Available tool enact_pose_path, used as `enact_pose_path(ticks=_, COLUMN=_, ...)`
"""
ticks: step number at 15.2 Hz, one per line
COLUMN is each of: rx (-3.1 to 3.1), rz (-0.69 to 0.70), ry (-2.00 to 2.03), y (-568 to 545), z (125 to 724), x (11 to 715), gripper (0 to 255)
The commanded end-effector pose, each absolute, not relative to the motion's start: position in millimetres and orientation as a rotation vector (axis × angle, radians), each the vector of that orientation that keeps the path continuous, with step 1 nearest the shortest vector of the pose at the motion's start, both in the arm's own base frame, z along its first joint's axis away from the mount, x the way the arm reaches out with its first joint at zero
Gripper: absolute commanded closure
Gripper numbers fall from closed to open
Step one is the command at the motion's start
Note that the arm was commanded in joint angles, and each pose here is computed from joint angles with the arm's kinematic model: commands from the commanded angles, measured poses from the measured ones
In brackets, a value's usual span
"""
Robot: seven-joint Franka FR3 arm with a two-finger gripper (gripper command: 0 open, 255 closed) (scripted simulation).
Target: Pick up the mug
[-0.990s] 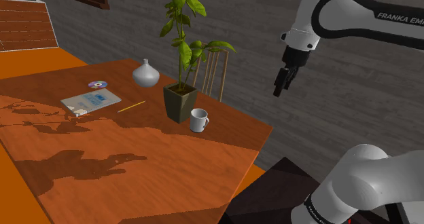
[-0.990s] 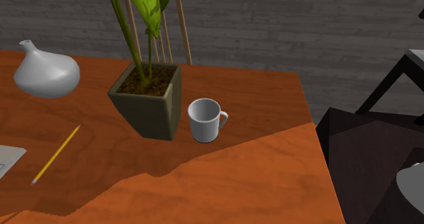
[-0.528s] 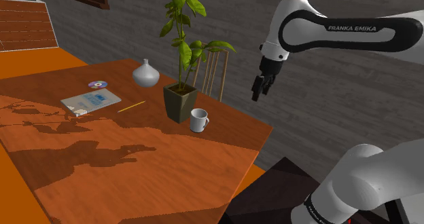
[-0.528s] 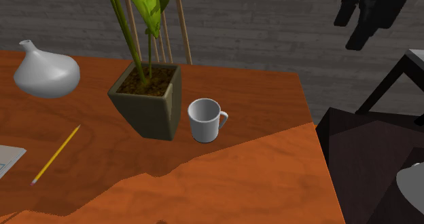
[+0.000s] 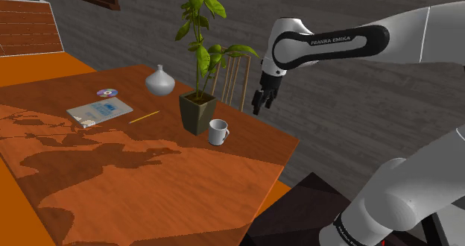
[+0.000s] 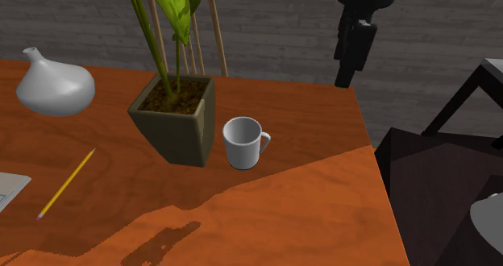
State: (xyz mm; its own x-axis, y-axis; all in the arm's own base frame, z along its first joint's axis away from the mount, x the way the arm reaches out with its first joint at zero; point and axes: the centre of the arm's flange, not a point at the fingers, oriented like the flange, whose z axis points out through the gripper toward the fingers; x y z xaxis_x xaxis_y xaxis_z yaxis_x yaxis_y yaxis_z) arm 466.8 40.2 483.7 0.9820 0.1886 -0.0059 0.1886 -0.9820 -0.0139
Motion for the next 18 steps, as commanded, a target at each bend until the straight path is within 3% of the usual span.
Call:
enact_pose_path(ticks=1, rx=-3.108, rz=0.011, ry=-0.294, y=45.8, z=464.9, x=488.4, gripper=0)
enact_pose_path(ticks=18, rx=-3.062, rz=0.02, ry=-0.283, y=76.7, z=334.6, x=636.9, gripper=0)
